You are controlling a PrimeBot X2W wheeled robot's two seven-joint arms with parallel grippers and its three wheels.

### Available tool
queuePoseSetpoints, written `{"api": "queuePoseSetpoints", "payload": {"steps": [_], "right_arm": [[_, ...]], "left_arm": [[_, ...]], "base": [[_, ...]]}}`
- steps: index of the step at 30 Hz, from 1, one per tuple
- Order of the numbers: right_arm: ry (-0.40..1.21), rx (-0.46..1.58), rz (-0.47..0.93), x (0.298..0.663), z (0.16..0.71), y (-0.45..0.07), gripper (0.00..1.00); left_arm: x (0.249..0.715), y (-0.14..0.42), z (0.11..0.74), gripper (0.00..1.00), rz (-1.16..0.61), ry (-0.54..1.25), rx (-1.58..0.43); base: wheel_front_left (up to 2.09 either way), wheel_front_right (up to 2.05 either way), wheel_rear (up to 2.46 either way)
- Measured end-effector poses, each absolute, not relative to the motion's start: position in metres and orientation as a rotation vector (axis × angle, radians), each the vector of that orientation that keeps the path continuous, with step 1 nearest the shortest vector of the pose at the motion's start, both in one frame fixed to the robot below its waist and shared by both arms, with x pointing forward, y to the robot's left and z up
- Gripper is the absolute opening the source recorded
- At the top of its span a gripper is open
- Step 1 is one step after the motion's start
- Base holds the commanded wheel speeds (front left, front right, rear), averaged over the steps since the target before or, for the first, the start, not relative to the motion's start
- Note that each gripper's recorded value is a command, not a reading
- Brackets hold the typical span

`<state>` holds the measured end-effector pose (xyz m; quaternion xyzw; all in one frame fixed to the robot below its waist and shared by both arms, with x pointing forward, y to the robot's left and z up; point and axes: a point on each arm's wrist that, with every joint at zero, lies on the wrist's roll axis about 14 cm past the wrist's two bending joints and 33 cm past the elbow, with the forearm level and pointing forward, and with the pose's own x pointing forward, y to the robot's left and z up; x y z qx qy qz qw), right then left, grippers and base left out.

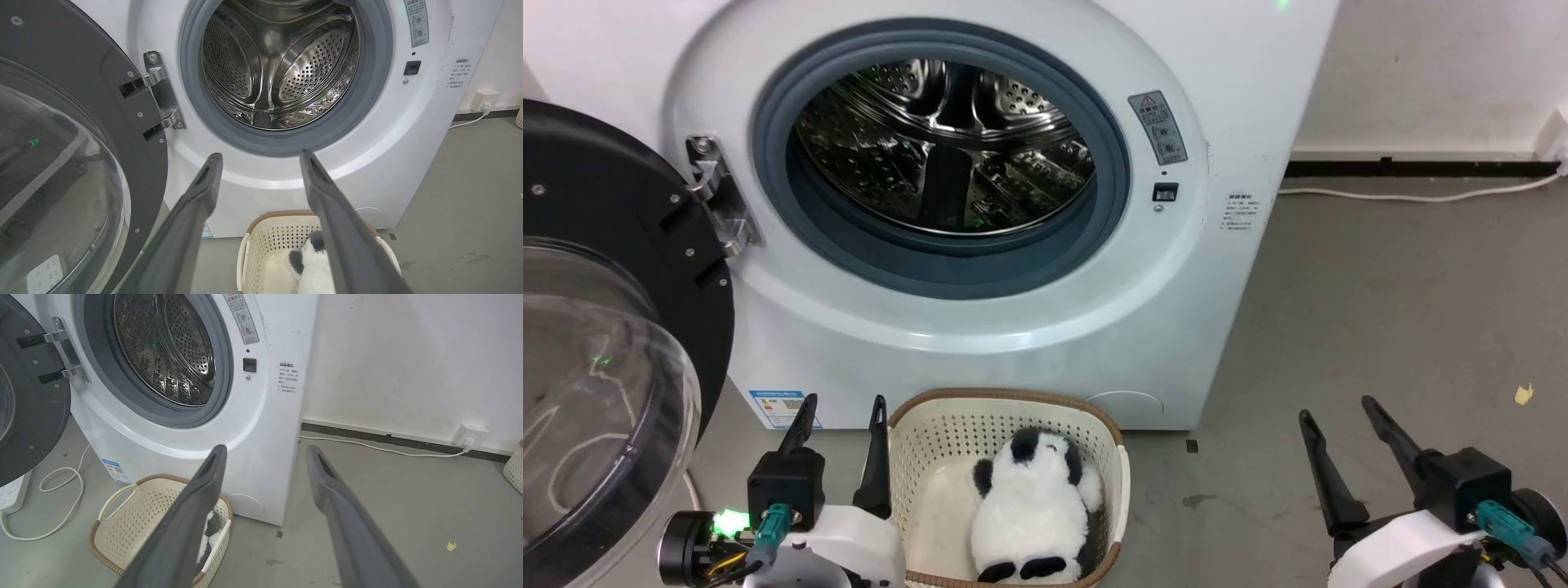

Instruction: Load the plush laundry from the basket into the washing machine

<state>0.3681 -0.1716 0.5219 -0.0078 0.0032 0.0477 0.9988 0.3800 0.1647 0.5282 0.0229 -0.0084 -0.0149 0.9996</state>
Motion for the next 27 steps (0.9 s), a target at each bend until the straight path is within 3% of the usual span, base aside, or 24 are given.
{"api": "queuePoseSetpoints", "payload": {"steps": [27], "right_arm": [[0.061,0.067,-0.002,0.382,0.490,-0.202,1.00]], "left_arm": [[0.430,0.127,0.450,1.00,-0.188,0.168,0.076]], "base": [[0.00,0.00,0.00]]}}
